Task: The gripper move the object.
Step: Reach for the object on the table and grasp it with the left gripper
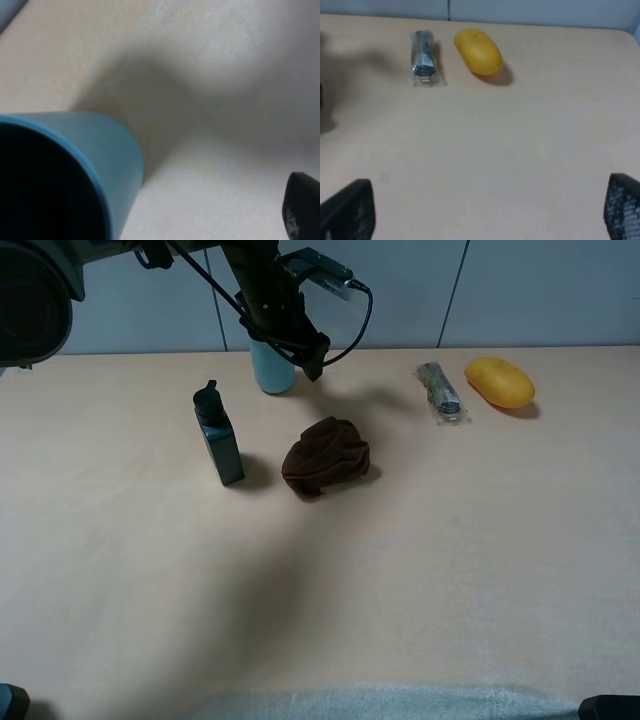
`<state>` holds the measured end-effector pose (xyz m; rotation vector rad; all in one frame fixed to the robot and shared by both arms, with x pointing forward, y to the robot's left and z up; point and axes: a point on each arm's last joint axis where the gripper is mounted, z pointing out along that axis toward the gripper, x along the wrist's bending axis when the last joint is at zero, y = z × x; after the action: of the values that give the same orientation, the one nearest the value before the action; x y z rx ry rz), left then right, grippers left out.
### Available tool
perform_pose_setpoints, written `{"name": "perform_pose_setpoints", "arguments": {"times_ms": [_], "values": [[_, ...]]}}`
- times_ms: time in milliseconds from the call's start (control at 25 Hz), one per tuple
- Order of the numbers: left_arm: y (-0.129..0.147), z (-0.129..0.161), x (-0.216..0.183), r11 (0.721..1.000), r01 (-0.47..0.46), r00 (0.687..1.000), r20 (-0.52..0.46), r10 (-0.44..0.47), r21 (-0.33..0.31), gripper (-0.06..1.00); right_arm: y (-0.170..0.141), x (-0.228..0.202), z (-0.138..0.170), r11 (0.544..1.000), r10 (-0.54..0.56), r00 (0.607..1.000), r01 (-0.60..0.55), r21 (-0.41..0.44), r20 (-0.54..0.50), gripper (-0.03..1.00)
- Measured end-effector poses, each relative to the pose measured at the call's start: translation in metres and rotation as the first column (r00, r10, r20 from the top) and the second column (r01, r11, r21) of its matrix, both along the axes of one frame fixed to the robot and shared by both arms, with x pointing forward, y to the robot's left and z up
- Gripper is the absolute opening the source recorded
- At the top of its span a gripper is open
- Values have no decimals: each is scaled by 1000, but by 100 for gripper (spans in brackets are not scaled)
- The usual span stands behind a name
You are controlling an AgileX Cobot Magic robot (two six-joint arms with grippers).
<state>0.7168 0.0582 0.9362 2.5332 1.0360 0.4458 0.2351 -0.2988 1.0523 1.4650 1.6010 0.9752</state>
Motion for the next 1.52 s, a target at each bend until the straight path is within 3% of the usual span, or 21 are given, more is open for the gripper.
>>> {"name": "perform_pose_setpoints", "arguments": {"times_ms": [360,1160,1320,1520], "values": [[0,-11,4,1000,7,1000,18,-8,18,81,0,0,0,1000,0,1000,0,0,0,69],[0,-10,5,1000,9,999,41,-10,15,43,0,0,0,1000,0,1000,0,0,0,69],[1,-10,6,1000,12,999,47,-14,28,32,0,0,0,1000,0,1000,0,0,0,69],[1,-10,6,999,15,999,49,-16,36,10,0,0,0,1000,0,1000,0,0,0,69]]}}
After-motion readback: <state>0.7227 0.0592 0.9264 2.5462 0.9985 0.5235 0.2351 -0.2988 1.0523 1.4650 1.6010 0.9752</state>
